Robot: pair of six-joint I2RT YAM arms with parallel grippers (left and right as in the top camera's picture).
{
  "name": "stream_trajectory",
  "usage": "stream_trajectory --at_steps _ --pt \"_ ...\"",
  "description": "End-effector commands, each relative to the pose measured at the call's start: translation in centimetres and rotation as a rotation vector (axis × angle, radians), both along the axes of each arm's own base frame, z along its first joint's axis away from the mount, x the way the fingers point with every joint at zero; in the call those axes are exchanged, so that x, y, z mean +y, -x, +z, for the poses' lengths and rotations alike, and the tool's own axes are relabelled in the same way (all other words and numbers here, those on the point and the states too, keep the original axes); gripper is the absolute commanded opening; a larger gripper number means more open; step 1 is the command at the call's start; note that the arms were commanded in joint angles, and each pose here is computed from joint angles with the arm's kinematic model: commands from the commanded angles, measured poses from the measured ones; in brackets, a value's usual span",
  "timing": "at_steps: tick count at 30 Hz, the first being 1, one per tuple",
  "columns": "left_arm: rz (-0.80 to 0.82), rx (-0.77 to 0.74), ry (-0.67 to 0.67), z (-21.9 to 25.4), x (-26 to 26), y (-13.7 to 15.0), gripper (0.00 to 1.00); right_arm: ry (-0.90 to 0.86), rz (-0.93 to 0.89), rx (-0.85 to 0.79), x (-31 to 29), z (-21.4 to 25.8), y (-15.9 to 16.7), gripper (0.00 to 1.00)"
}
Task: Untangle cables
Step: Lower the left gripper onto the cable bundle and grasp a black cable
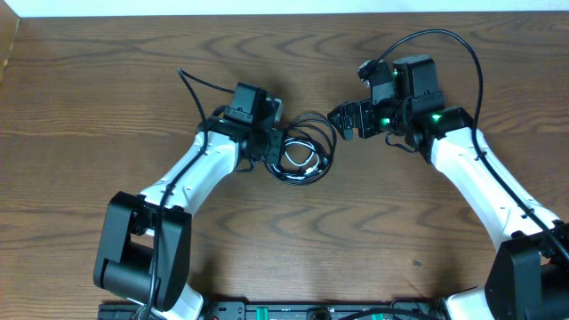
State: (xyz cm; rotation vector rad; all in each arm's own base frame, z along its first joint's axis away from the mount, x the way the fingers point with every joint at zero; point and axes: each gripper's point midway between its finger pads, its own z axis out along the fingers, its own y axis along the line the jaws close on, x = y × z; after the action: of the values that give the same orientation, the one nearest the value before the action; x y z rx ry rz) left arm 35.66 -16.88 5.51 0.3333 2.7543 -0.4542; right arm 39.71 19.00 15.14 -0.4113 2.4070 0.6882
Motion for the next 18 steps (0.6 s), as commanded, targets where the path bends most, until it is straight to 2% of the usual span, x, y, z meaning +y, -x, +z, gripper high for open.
stream_trajectory --at_steps 1,9,13,15,16,18 --pt "0.003 0.009 -0.016 -0.5 0.2 0.3 0.42 -0.001 -0.005 0.011 0.2 0.1 0.1 0.99" --pt "0.003 0.035 -0.025 -1.9 0.2 0.3 0.4 0.002 -0.005 0.019 0.1 0.0 0.2 0.99" --pt "0.006 0.057 -0.031 -2.9 0.2 0.3 0.31 0.003 -0.005 0.022 0.1 -0.1 0.3 0.99" --pt "0.006 0.044 -0.027 -2.7 0.1 0.1 0.2 0.003 -0.005 0.022 0.1 -0.1 0.3 0.99" --pt "0.007 0.034 -0.023 -2.5 0.0 -0.2 0.09 0.003 -0.005 0.021 0.1 -0.1 0.2 0.99" --pt "0.02 0.018 -0.006 -1.6 -0.3 -0.7 0.08 0.002 -0.005 0.018 0.1 0.0 0.2 0.99"
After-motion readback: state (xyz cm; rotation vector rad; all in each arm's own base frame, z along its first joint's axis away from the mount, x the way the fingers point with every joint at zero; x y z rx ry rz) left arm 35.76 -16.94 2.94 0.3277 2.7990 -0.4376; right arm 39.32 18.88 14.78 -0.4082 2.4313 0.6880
